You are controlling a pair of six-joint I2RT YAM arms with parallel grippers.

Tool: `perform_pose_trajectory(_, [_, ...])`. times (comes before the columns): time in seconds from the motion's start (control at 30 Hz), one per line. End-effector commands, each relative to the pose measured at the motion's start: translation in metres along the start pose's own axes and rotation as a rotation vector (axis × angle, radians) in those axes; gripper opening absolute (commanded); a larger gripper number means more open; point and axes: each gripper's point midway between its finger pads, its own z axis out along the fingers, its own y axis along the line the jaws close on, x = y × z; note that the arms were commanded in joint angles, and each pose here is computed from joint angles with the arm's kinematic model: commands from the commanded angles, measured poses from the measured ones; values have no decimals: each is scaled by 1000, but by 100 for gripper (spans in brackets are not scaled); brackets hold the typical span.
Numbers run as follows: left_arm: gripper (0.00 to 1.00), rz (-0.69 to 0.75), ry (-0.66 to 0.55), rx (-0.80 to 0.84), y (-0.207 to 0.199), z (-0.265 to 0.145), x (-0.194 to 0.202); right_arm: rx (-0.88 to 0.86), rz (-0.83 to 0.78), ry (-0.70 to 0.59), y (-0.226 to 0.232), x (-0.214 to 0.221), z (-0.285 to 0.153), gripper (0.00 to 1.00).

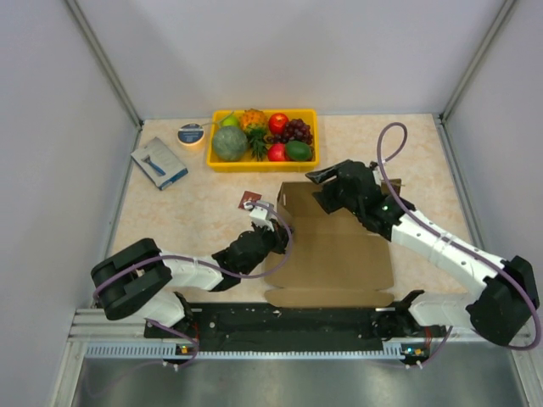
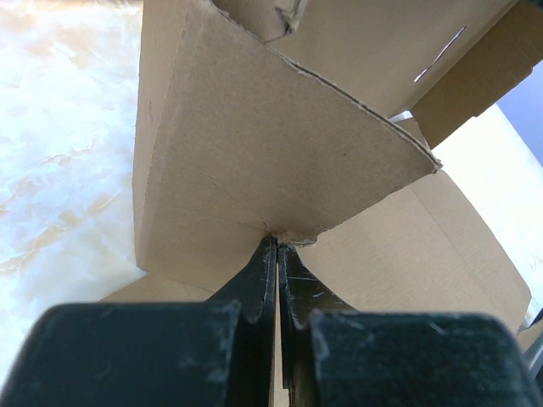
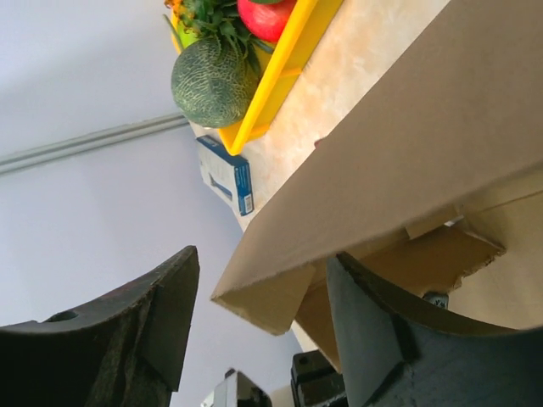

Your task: Fold the paper box

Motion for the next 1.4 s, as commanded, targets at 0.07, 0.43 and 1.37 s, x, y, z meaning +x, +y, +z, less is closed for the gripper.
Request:
perform_pose_trajectory(0.07, [0,27,43,-31,14,-8,16,-64,3,-36,19,-3,12,42])
perform_pose_trajectory(0.43, [0,8,28,-1,15,-30,11,-28,-176,-130,-16,-22,12,16])
perform_pose_trajectory(1.37, [20,60,-37,-35,-17,50,-16,-35,-139,-92,-50,-9,19,7])
